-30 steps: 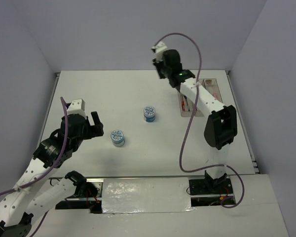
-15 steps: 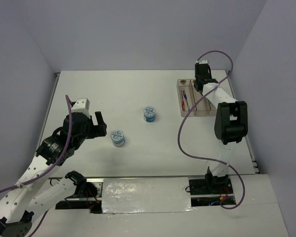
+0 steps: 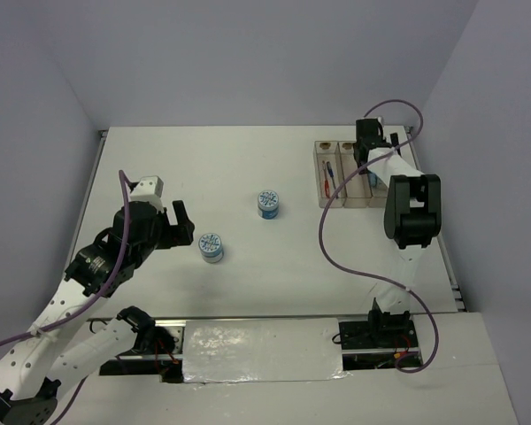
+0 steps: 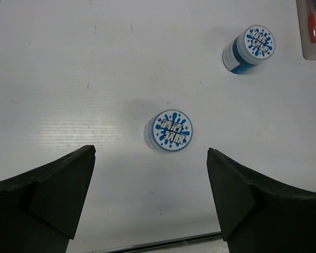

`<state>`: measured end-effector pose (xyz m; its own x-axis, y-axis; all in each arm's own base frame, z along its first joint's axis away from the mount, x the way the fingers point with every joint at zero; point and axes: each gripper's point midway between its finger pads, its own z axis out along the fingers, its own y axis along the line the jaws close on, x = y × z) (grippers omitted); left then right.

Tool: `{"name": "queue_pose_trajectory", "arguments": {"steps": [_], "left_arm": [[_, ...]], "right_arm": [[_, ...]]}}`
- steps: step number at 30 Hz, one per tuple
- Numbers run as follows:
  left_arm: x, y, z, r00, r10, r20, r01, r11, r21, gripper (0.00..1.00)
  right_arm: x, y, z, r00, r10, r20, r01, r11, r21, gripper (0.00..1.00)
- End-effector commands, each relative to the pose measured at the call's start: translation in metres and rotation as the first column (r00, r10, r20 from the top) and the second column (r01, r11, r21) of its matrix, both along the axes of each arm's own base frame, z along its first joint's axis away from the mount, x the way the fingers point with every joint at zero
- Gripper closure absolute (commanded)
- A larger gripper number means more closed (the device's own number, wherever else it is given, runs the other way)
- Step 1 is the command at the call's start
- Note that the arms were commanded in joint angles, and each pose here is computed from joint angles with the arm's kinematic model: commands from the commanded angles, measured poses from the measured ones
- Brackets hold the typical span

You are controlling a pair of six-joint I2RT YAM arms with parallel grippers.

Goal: Sort the stationery into containers
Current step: Place the stationery in the storage box, then pick up the stationery from the center of the board.

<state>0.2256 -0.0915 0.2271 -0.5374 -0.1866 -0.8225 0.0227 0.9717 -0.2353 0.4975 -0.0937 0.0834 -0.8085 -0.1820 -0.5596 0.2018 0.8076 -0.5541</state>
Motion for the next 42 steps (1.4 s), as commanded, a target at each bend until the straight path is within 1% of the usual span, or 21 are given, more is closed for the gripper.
{"name": "queue_pose_trajectory", "arguments": {"steps": [1, 3, 6, 8, 11, 13, 14, 16, 17, 18, 19, 20, 21, 24, 26, 28, 30, 34, 37, 38, 42], "left_arm": [[0.004, -0.004, 0.006, 0.999, -0.027, 0.033, 0.027, 1.000, 0.000, 0.01], [0.004, -0.004, 0.005, 0.999, -0.028, 0.029, 0.028, 1.000, 0.003, 0.01], [0.005, -0.003, 0.005, 0.999, -0.019, 0.028, 0.018, 1.000, 0.005, 0.01], [0.005, -0.001, 0.004, 1.000, -0.009, 0.026, 0.009, 1.000, 0.009, 0.01], [0.006, -0.001, 0.003, 1.000, -0.005, 0.024, 0.004, 1.000, 0.012, 0.01], [0.006, 0.000, 0.002, 1.000, 0.000, 0.019, 0.000, 1.000, 0.016, 0.01], [0.007, 0.000, 0.001, 1.000, 0.002, 0.015, -0.002, 1.000, 0.018, 0.01], [0.007, 0.000, 0.000, 1.000, 0.006, 0.012, -0.006, 1.000, 0.022, 0.01], [0.008, 0.002, 0.001, 1.000, 0.013, 0.014, -0.014, 1.000, 0.024, 0.01], [0.008, 0.002, 0.001, 1.000, 0.016, 0.013, -0.016, 1.000, 0.026, 0.01], [0.008, 0.003, 0.001, 1.000, 0.020, 0.014, -0.020, 0.999, 0.025, 0.01], [0.008, 0.003, 0.001, 1.000, 0.023, 0.014, -0.023, 0.999, 0.026, 0.01], [0.008, 0.004, 0.001, 0.999, 0.028, 0.015, -0.028, 0.999, 0.026, 0.01], [0.008, 0.005, 0.000, 0.999, 0.033, 0.011, -0.033, 0.999, 0.030, 0.01], [0.008, 0.005, 0.000, 0.999, 0.033, 0.013, -0.033, 0.999, 0.029, 0.01], [0.008, 0.005, -0.001, 0.999, 0.031, 0.008, -0.032, 0.999, 0.031, 0.01], [0.008, 0.005, -0.001, 0.999, 0.033, 0.006, -0.034, 0.999, 0.032, 0.01], [0.007, 0.005, -0.001, 0.999, 0.032, 0.008, -0.032, 0.999, 0.030, 0.01], [0.008, 0.005, 0.000, 0.999, 0.031, 0.011, -0.032, 0.999, 0.029, 0.01], [0.008, 0.005, 0.000, 0.999, 0.030, 0.010, -0.030, 0.999, 0.028, 0.01], [0.007, 0.004, 0.000, 1.000, 0.024, 0.011, -0.024, 0.999, 0.025, 0.01]], "right_arm": [[0.016, 0.009, 0.046, 0.992, -0.015, 0.127, 0.009, 0.999, 0.045, 0.00], [0.015, 0.011, 0.054, 0.992, -0.018, 0.129, 0.011, 0.999, 0.052, 0.00], [0.017, 0.033, 0.072, 0.984, 0.008, 0.178, -0.025, 0.995, 0.092, 0.00], [0.018, 0.065, 0.085, 0.973, 0.052, 0.226, -0.089, 0.984, 0.154, 0.00], [0.011, 0.101, 0.101, 0.957, 0.078, 0.281, -0.124, 0.980, 0.153, 0.00], [0.004, 0.121, 0.107, 0.951, 0.098, 0.292, -0.159, 0.968, 0.192, 0.00], [0.001, 0.147, 0.106, 0.941, 0.147, 0.304, -0.222, 0.948, 0.229, 0.00], [-0.006, 0.204, 0.105, 0.902, 0.250, 0.352, -0.388, 0.828, 0.405, 0.00], [-0.012, 0.236, 0.106, 0.874, 0.310, 0.374, -0.466, 0.753, 0.466, 0.00], [-0.020, 0.268, 0.106, 0.842, 0.368, 0.395, -0.536, 0.654, 0.533, 0.00], [-0.026, 0.283, 0.102, 0.843, 0.371, 0.390, -0.537, 0.622, 0.570, 0.00], [-0.031, 0.295, 0.100, 0.841, 0.382, 0.382, -0.540, 0.606, 0.583, 0.00], [-0.039, 0.311, 0.091, 0.844, 0.403, 0.354, -0.536, 0.606, 0.588, 0.00], [-0.061, 0.351, 0.072, 0.836, 0.444, 0.323, -0.542, 0.566, 0.621, 0.00], [-0.068, 0.366, 0.061, 0.830, 0.460, 0.315, -0.547, 0.558, 0.624, 0.00], [-0.078, 0.385, 0.042, 0.828, 0.487, 0.278, -0.537, 0.549, 0.640, 0.00], [-0.085, 0.391, 0.027, 0.830, 0.496, 0.256, -0.532, 0.563, 0.632, 0.00], [-0.091, 0.394, 0.015, 0.833, 0.500, 0.234, -0.522, 0.575, 0.630, 0.00], [-0.096, 0.393, 0.001, 0.836, 0.510, 0.203, -0.514, 0.596, 0.617, 0.00], [-0.096, 0.388, -0.005, 0.845, 0.499, 0.190, -0.503, 0.625, 0.596, 0.00], [-0.096, 0.380, -0.012, 0.857, 0.484, 0.180, -0.493, 0.663, 0.563, 0.00]]}}
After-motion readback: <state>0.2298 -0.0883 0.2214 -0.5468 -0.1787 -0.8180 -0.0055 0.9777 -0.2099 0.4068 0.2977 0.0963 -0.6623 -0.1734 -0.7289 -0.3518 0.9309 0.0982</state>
